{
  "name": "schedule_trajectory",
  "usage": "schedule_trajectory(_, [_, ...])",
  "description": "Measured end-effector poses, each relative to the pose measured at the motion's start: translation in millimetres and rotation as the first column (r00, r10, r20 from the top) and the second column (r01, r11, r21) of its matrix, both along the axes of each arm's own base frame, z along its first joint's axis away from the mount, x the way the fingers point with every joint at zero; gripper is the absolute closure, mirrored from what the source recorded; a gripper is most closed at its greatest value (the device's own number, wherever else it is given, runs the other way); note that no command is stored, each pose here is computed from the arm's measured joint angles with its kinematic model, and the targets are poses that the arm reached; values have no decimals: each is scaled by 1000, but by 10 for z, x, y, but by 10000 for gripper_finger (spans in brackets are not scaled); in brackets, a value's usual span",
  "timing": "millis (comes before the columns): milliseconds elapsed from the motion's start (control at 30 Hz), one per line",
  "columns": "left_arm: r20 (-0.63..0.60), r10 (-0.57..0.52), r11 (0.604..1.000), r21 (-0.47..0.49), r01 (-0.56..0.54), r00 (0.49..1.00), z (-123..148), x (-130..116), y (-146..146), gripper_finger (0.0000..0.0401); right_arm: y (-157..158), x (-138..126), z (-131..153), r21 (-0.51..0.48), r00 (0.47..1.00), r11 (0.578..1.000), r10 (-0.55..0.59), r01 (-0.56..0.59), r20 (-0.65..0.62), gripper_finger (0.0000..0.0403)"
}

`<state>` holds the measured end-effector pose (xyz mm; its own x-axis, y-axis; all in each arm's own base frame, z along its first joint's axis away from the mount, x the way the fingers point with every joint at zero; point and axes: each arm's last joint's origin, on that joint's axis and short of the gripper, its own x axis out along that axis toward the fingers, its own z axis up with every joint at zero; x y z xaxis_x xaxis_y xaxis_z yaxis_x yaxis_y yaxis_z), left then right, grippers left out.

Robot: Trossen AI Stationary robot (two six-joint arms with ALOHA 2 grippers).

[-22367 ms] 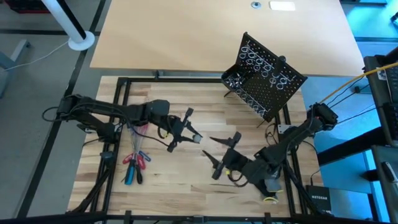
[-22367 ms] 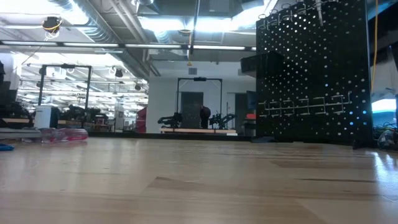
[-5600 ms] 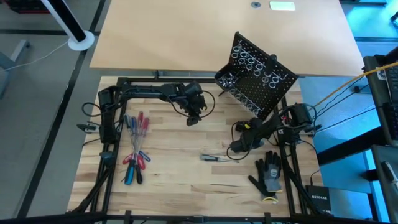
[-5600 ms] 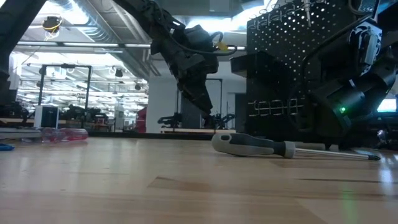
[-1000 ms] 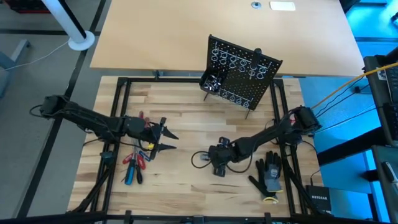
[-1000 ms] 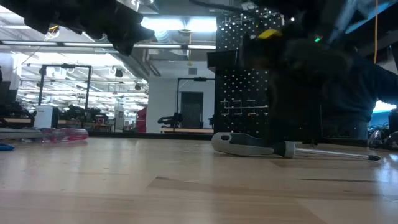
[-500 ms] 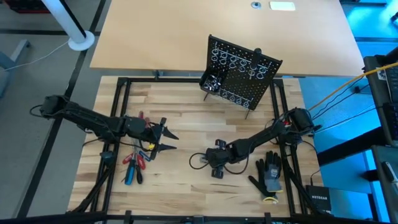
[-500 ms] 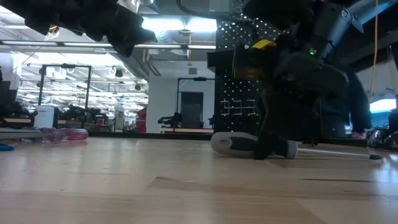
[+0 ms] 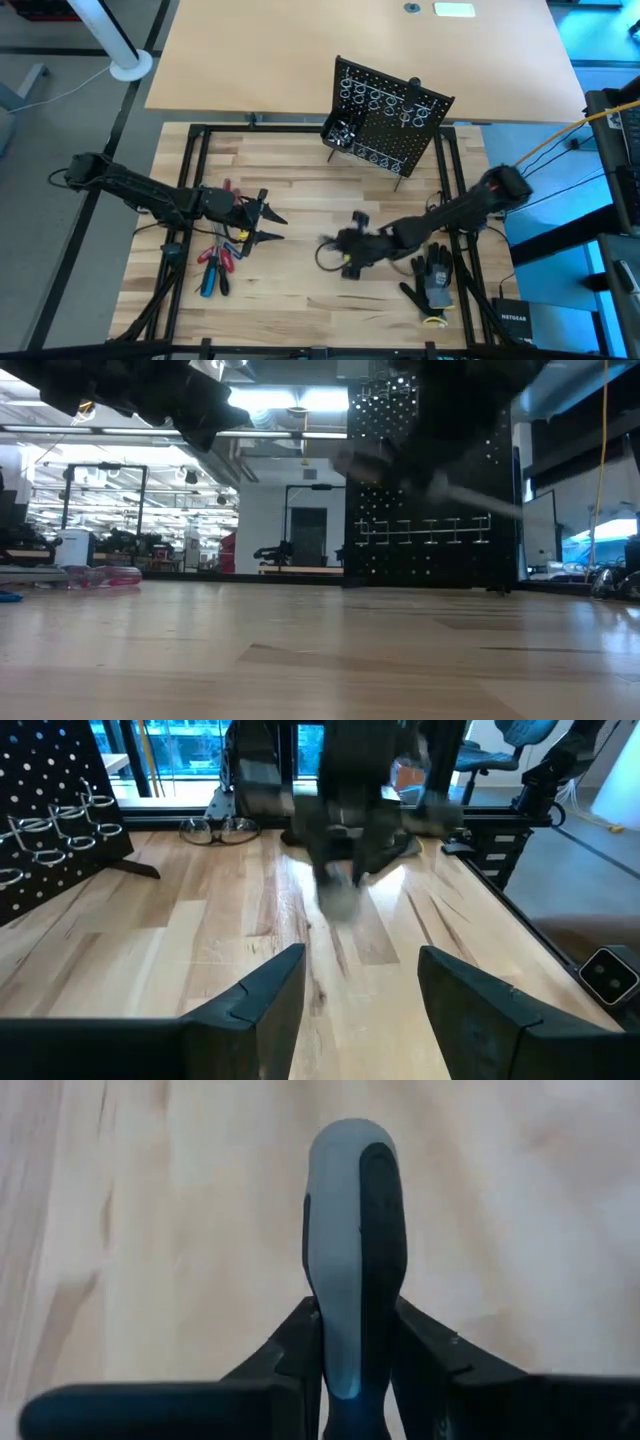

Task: Hang tools onto peg board
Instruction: Hang the right gray screwdriver on the black pegboard

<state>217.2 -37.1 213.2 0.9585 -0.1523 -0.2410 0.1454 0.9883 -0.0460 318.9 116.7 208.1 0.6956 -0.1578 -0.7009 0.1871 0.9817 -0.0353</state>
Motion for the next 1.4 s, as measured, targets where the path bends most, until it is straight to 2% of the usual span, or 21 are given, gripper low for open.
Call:
schedule_trajectory(233, [-1,0,1000,-1,0,1000,-1,0,0,217,-198,-408,790,-117,954,977,-144,180,263,317])
schedule_trajectory(400, [-1,0,1000,-1,0,1000,0,0,0,217,-396,-781,1290,-165,868,931,-225,326,443,317])
schedule_trajectory(567, [-2,0,1000,-1,0,1000,-1,0,0,217,-575,-1129,1690,-194,757,858,-286,475,588,317])
schedule_trajectory(833, [-2,0,1000,-1,0,1000,-1,0,0,217,-748,-1498,2165,-233,637,765,-282,601,717,317])
schedule_trajectory(1000, [-2,0,1000,-2,0,1000,-1,0,0,217,-822,-1679,2446,-238,557,730,-229,641,798,317])
schedule_trajectory(1133, [-2,0,1000,-2,0,1000,-1,0,0,217,-875,-1832,2636,-225,454,724,-134,652,881,317])
schedule_trajectory(1267, [0,3,1000,-1,-3,1000,0,0,1,217,-986,-1877,2706,-229,372,673,-73,703,925,317])
schedule_trajectory(1400, [0,11,1000,1,-11,1000,0,0,3,217,-1132,-1825,2660,-244,340,602,-48,760,939,317])
